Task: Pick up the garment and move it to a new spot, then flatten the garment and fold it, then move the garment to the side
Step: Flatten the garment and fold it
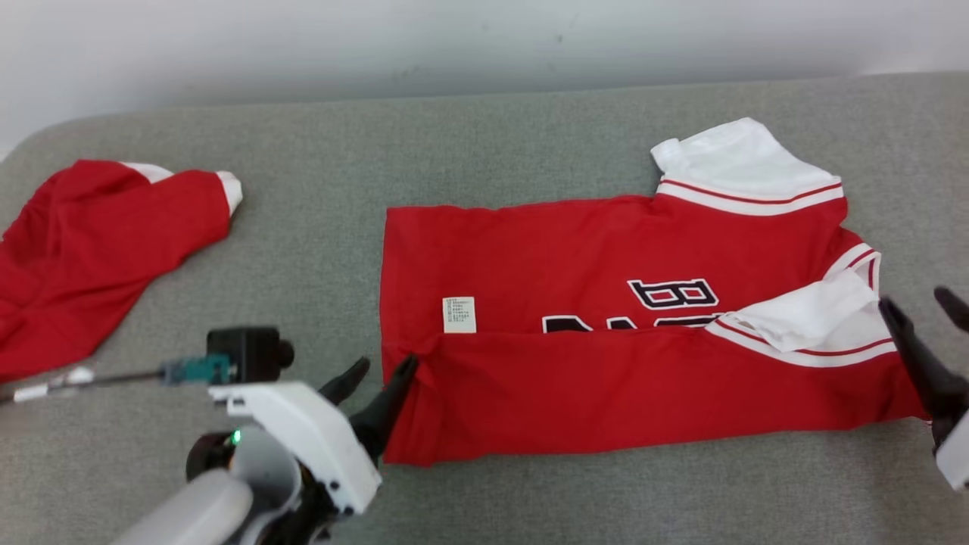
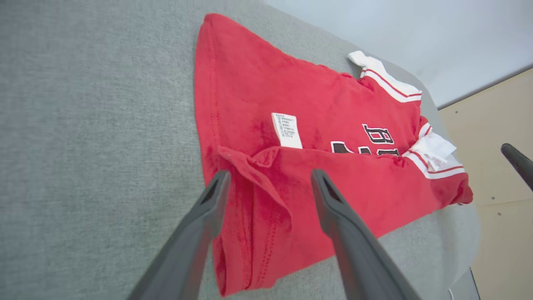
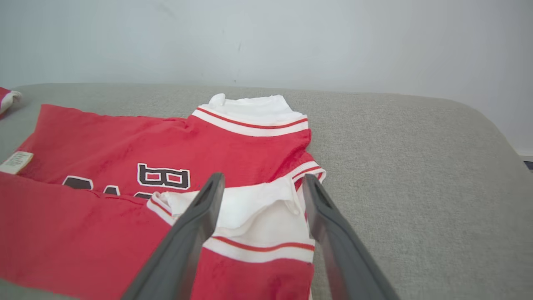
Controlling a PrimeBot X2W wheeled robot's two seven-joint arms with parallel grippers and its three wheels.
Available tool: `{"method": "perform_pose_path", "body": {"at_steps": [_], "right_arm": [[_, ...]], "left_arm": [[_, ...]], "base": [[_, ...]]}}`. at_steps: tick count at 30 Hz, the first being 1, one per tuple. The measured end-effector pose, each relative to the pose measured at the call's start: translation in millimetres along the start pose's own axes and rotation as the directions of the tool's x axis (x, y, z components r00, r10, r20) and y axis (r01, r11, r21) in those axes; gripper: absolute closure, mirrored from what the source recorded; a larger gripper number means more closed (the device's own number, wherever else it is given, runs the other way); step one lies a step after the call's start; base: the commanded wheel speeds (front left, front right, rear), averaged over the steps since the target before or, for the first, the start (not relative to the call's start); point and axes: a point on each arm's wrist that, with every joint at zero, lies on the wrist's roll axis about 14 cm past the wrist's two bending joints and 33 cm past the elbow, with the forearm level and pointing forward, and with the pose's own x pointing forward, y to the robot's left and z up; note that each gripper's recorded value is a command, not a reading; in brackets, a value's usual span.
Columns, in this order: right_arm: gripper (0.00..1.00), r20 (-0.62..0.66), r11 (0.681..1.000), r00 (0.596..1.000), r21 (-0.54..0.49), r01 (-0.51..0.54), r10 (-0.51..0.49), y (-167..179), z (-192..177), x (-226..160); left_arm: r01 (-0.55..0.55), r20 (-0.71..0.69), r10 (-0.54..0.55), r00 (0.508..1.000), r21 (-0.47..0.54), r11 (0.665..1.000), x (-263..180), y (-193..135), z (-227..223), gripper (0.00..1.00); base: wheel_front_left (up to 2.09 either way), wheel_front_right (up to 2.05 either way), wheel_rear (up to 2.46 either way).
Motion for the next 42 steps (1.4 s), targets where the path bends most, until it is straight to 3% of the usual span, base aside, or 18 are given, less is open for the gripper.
{"method": "perform_pose_path", "body": {"at_steps": [4, 12, 19, 33, 34, 35, 36, 42], "right_arm": [[0.00, -0.030, 0.999, 0.999, -0.041, 0.034, -0.035, -10, -17, -24], [0.00, -0.144, 0.987, 0.985, -0.141, 0.072, -0.092, -26, -57, -43], [0.00, -0.238, 0.985, 0.966, -0.159, 0.068, -0.105, -29, -90, -37], [0.00, -0.277, 0.992, 0.958, -0.116, 0.049, -0.080, -23, -107, -8], [0.50, -0.284, 0.994, 0.956, -0.100, 0.043, -0.070, -20, -109, -5], [0.76, -0.288, 0.995, 0.956, -0.093, 0.037, -0.062, -18, -110, -5], [1.00, -0.291, 0.996, 0.955, -0.087, 0.034, -0.058, -17, -111, -4], [1.00, -0.277, 0.998, 0.960, -0.061, 0.020, -0.036, -15, -100, -10]], "left_arm": [[-0.029, 0.047, 0.027, 0.999, 0.052, 0.998, -15, 0, -12, 0.00], [-0.092, -0.010, 0.095, 0.995, 0.171, 0.981, -22, 13, -58, 0.00], [-0.079, -0.036, 0.085, 0.996, 0.152, 0.985, -13, 12, -68, 0.00], [-0.047, -0.068, 0.057, 0.996, 0.142, 0.989, 5, 10, -78, 0.00], [-0.045, -0.075, 0.056, 0.996, 0.144, 0.989, 6, 10, -80, 0.29], [-0.046, -0.080, 0.058, 0.995, 0.144, 0.988, 7, 11, -81, 0.73], [-0.047, -0.084, 0.059, 0.995, 0.142, 0.989, 7, 12, -81, 1.00], [-0.029, -0.102, 0.041, 0.994, 0.119, 0.992, -3, 11, -79, 1.00]], "base": [[0.00, 0.00, 0.00], [0.00, 0.00, 0.00], [0.00, 0.00, 0.00], [0.00, 0.00, 0.00], [0.00, 0.00, 0.00], [0.00, 0.00, 0.00], [0.00, 0.00, 0.00], [0.00, 0.00, 0.00]]}}
